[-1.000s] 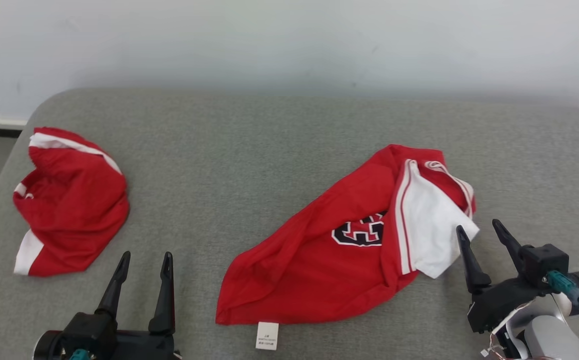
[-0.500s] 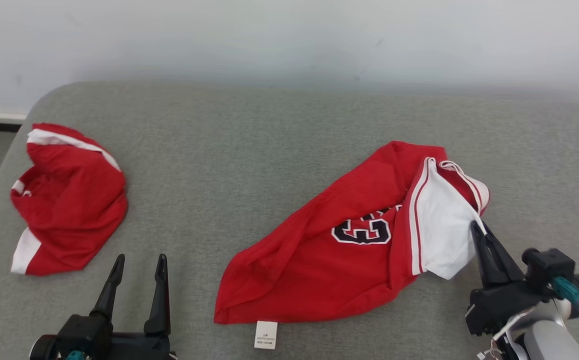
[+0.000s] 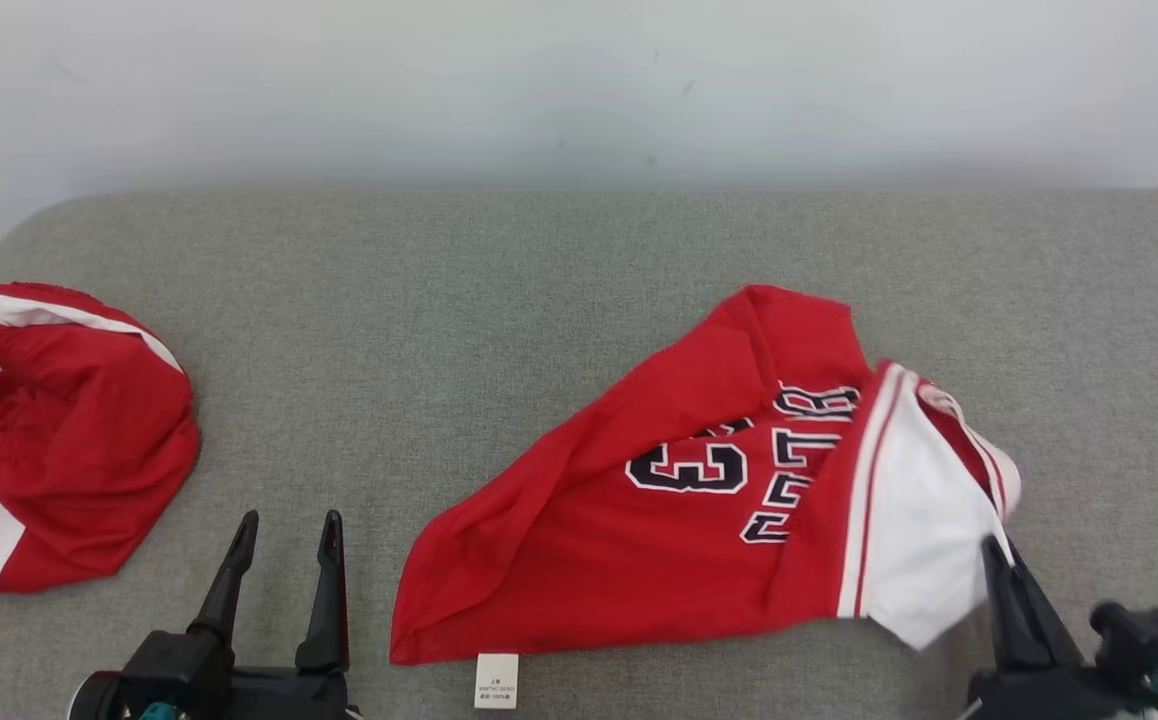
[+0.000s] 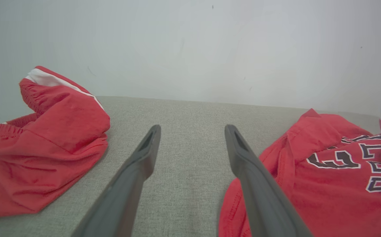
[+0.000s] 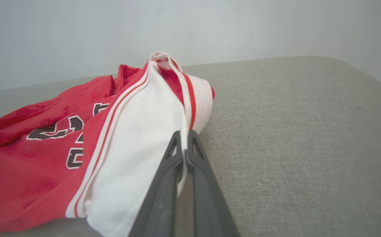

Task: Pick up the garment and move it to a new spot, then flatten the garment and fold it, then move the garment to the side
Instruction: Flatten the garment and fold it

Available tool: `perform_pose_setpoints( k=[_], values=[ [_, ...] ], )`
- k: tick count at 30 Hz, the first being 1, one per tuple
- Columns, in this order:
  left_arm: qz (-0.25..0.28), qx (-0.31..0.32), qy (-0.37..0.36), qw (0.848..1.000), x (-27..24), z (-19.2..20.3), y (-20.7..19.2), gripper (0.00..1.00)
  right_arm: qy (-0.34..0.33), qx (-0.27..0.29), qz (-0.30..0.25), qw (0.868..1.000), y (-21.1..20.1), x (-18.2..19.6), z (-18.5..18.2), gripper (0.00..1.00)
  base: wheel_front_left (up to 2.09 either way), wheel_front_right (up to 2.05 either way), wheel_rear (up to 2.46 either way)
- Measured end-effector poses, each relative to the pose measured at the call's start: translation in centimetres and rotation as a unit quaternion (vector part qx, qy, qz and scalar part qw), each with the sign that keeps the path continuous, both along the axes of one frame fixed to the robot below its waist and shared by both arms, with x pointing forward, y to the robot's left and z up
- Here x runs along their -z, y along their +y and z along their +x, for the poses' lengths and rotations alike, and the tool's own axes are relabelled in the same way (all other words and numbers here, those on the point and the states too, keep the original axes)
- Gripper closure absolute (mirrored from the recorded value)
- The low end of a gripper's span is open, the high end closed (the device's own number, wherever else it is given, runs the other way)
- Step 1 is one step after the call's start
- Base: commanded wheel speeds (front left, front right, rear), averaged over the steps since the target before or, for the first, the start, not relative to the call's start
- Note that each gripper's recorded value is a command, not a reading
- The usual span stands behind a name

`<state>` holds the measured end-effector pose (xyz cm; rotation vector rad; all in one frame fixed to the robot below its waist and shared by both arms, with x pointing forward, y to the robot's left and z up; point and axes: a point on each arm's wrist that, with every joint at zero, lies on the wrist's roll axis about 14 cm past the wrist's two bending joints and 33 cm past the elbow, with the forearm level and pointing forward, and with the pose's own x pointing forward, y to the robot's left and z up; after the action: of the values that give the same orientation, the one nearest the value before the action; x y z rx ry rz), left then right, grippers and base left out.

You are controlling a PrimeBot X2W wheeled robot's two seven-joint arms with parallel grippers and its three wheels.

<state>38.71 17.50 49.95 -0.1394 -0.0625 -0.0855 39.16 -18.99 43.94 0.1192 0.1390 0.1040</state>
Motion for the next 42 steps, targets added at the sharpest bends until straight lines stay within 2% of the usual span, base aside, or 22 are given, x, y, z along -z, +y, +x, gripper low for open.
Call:
perform_pose_setpoints(
  k=[7,8,9,25,42],
  values=[
    [0.000,-0.002,-0.001,1.000,-0.1,-0.1,0.1,0.00,0.022,0.038,0.025,0.999,-1.1,1.4,-2.2,1.00,0.00,0.00,0.00],
    [0.000,-0.002,0.000,1.000,0.0,-0.1,0.1,0.00,0.024,0.039,0.025,0.999,-1.1,1.6,-2.4,0.33,0.00,0.00,0.00],
    [0.000,-0.001,0.000,1.000,0.0,-0.1,0.1,0.00,0.026,0.040,0.024,0.999,-1.2,1.7,-2.6,0.00,0.00,0.00,0.00],
    [0.001,0.000,-0.006,1.000,-0.4,-1.1,0.1,0.00,-0.066,0.025,-0.007,0.998,-0.9,-4.0,-1.5,0.00,0.00,0.00,0.00],
    [0.010,-0.007,-0.010,1.000,-0.7,-2.2,0.8,0.00,-0.094,0.009,-0.009,0.995,0.3,-5.7,-2.5,0.00,0.00,0.00,0.00]
  ],
)
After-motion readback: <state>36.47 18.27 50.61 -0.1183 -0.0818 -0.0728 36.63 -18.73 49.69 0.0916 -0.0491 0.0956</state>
